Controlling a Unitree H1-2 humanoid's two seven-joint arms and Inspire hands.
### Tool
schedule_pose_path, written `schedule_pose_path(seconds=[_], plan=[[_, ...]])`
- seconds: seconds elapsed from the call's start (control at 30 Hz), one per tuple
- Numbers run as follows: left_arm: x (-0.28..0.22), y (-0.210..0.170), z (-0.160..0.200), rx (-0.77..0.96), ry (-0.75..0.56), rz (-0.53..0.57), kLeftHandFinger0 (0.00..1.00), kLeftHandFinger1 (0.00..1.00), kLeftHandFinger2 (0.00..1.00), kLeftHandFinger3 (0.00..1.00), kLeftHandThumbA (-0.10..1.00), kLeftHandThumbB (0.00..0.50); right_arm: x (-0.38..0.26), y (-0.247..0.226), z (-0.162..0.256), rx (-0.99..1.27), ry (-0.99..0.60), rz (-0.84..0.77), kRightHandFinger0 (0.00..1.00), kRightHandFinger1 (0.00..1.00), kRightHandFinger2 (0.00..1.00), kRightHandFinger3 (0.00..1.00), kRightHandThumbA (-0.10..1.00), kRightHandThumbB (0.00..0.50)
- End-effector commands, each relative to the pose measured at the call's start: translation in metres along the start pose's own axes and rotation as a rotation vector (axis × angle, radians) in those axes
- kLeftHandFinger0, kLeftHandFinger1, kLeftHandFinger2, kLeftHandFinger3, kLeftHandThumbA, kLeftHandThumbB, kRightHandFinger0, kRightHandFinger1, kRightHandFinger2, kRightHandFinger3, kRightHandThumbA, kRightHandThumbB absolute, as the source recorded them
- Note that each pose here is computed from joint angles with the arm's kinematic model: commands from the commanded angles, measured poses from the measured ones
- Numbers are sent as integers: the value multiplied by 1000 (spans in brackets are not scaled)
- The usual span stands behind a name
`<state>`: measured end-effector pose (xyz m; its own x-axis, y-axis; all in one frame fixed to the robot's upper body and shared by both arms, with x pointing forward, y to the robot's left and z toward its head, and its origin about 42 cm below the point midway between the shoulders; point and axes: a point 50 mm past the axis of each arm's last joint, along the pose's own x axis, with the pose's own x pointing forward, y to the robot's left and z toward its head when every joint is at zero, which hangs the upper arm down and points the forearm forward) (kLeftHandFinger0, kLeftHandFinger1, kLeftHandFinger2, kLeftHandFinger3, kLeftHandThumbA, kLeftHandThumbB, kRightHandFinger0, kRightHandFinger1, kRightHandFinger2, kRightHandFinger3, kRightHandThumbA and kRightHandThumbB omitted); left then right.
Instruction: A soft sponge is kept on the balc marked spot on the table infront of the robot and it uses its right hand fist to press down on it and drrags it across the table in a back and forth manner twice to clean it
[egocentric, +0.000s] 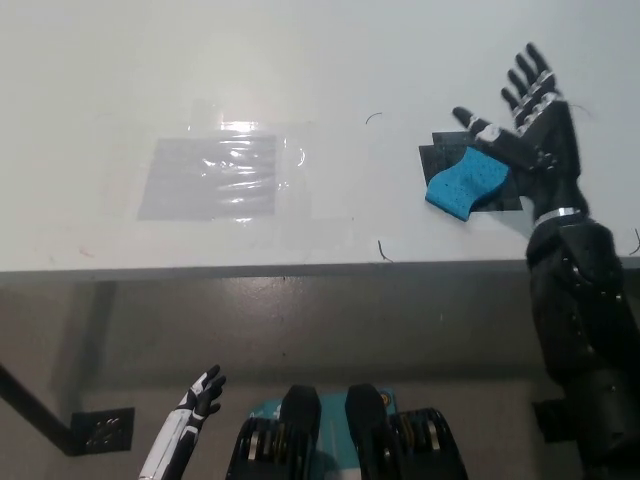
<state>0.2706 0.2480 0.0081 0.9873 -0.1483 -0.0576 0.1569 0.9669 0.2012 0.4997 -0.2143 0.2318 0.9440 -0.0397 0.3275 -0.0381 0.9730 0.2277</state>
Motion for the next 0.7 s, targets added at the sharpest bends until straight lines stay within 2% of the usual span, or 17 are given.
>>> schedule_pose_path(seconds=[0.0,0.07,0.1,0.17,0.23,0.3,0.33,0.4,0.47,0.5,0.53,0.57,0.67], plan=[[5,4,4,18,-51,-9,1000,1000,1000,1000,1000,429,-108,61,301,23,-890,493,1000,1000,1000,1000,1000,406],[5,4,4,16,-46,-5,1000,1000,1000,1000,1000,433,-125,62,299,-9,-916,503,1000,1000,1000,1000,1000,429],[5,4,5,11,-44,-3,1000,1000,1000,1000,1000,427,-142,64,294,-3,-928,528,1000,1000,1000,1000,1000,457],[9,5,8,10,-52,-3,1000,1000,1000,1000,1000,418,-170,68,284,15,-942,555,1000,1000,1000,1000,1000,460],[9,5,7,8,-53,-6,1000,1000,1000,1000,1000,422,-193,69,270,25,-935,572,1000,1000,1000,1000,1000,427],[10,6,8,8,-53,-11,1000,1000,1000,1000,1000,428,-218,70,251,13,-925,571,1000,1000,1000,1000,969,481],[12,6,10,14,-57,-11,1000,1000,1000,1000,1000,434,-229,71,241,16,-914,548,1000,1000,1000,1000,942,474],[10,4,8,15,-57,-10,1000,1000,1000,1000,1000,424,-252,70,222,-3,-887,521,1000,1000,1000,1000,1000,393],[10,4,8,18,-62,-17,1000,1000,1000,1000,1000,419,-263,67,213,-10,-854,524,1000,1000,1000,1000,1000,371],[11,4,10,20,-65,-21,1000,1000,1000,1000,1000,418,-271,62,207,-2,-801,538,1000,1000,1000,1000,1000,396],[12,4,10,19,-71,-22,1000,1000,1000,1000,1000,411,-277,54,203,-39,-761,535,1000,1000,1000,1000,1000,387],[16,4,12,25,-77,-23,1000,1000,1000,1000,1000,409,-276,46,191,-65,-759,522,1000,1000,1000,1000,1000,343],[18,4,13,25,-76,-19,1000,1000,1000,1000,1000,424,-278,23,147,-69,-548,460,1000,1000,1000,1000,1000,401]])
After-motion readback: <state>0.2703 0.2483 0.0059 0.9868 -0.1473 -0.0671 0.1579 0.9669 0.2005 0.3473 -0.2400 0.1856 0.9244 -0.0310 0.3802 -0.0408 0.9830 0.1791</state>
